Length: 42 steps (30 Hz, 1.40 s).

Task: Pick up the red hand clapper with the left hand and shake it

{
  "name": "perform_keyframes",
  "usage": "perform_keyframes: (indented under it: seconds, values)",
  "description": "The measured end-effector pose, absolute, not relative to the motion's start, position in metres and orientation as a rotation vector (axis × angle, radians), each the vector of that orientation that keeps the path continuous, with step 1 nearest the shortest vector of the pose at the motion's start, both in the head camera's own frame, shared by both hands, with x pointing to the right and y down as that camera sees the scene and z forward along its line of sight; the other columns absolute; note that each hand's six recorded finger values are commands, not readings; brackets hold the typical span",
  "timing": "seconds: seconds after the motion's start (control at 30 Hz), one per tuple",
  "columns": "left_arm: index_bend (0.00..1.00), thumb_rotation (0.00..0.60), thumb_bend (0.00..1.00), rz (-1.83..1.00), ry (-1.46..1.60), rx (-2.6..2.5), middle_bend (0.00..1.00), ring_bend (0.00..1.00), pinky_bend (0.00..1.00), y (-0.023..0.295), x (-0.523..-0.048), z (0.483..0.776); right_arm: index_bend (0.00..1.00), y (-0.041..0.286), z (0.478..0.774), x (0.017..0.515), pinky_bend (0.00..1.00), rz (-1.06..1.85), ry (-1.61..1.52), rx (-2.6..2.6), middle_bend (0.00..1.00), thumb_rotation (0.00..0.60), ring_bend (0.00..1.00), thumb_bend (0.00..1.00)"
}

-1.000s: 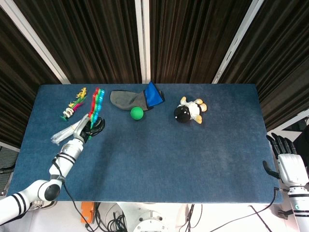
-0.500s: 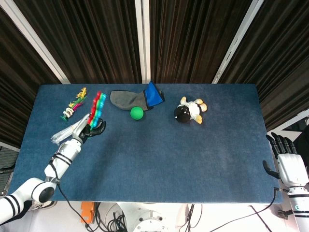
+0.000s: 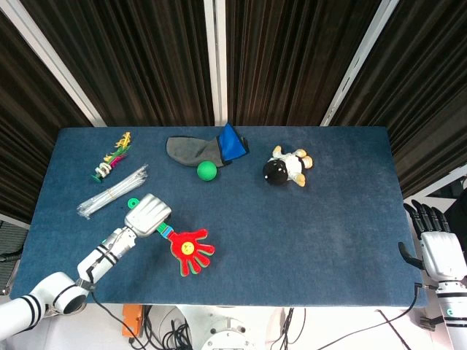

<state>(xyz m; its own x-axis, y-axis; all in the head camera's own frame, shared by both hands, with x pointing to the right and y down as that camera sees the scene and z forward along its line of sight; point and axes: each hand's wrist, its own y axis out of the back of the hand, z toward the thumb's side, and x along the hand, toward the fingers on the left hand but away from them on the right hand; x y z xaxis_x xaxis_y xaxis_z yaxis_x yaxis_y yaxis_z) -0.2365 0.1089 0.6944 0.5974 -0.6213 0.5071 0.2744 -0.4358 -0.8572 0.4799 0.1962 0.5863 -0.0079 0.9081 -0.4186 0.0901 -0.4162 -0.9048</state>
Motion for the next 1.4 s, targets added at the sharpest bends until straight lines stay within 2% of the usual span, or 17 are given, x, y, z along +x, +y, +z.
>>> perform_keyframes:
  seconds: [0.13,0.27,0.47,0.63,0.77,0.97,1.07,1.2,1.3,1.4]
  values:
    - [1.0,0.6,0.7,-1.059,0.313,-1.8,1.0,1.0,1.0,0.112,-0.232,0.695,0.0,0.196,0.588,0.478,0.0,1.496,-1.056,-1.587,0.0,0.6,0.0,0.31]
    - [1.0,0.6,0.7,-1.094,0.485,-2.018,1.0,1.0,1.0,0.112,-0.229,0.692,0.0,0.196,0.589,0.479,0.0,1.499,-1.053,-1.584,0.0,0.6,0.0,0.31]
    - [1.0,0.6,0.7,-1.098,1.004,-2.469,1.0,1.0,1.0,0.104,-0.23,0.684,0.0,0.195,0.588,0.479,0.0,1.498,-1.052,-1.583,0.0,0.6,0.0,0.31]
    - [1.0,0.6,0.7,-1.046,1.598,-2.72,1.0,1.0,1.0,0.09,-0.246,0.683,0.0,0.196,0.588,0.479,0.0,1.5,-1.053,-1.583,0.0,0.6,0.0,0.31]
    - [1.0,0.6,0.7,-1.033,1.768,-2.742,1.0,1.0,1.0,0.089,-0.254,0.685,0.0,0.196,0.59,0.478,0.0,1.504,-1.05,-1.585,0.0,0.6,0.0,0.31]
    - [1.0,0.6,0.7,-1.053,1.758,-2.707,1.0,1.0,1.0,0.089,-0.255,0.688,0.0,0.196,0.59,0.477,0.0,1.502,-1.045,-1.586,0.0,0.6,0.0,0.31]
    - [1.0,0.6,0.7,-1.062,1.646,-2.606,1.0,1.0,1.0,0.087,-0.258,0.689,0.0,0.196,0.59,0.478,0.0,1.504,-1.049,-1.582,0.0,0.6,0.0,0.31]
    - [1.0,0.6,0.7,-1.074,1.181,-2.323,1.0,1.0,1.0,0.09,-0.252,0.69,0.0,0.196,0.591,0.478,0.0,1.508,-1.046,-1.586,0.0,0.6,0.0,0.31]
    - [1.0,0.6,0.7,-1.045,0.766,-2.116,1.0,1.0,1.0,0.107,-0.237,0.697,0.0,0.197,0.592,0.477,0.0,1.505,-1.044,-1.592,0.0,0.6,0.0,0.31]
    - [1.0,0.6,0.7,-0.999,0.499,-1.966,1.0,1.0,1.0,0.124,-0.223,0.703,0.0,0.197,0.592,0.479,0.0,1.508,-1.048,-1.588,0.0,0.6,0.0,0.31]
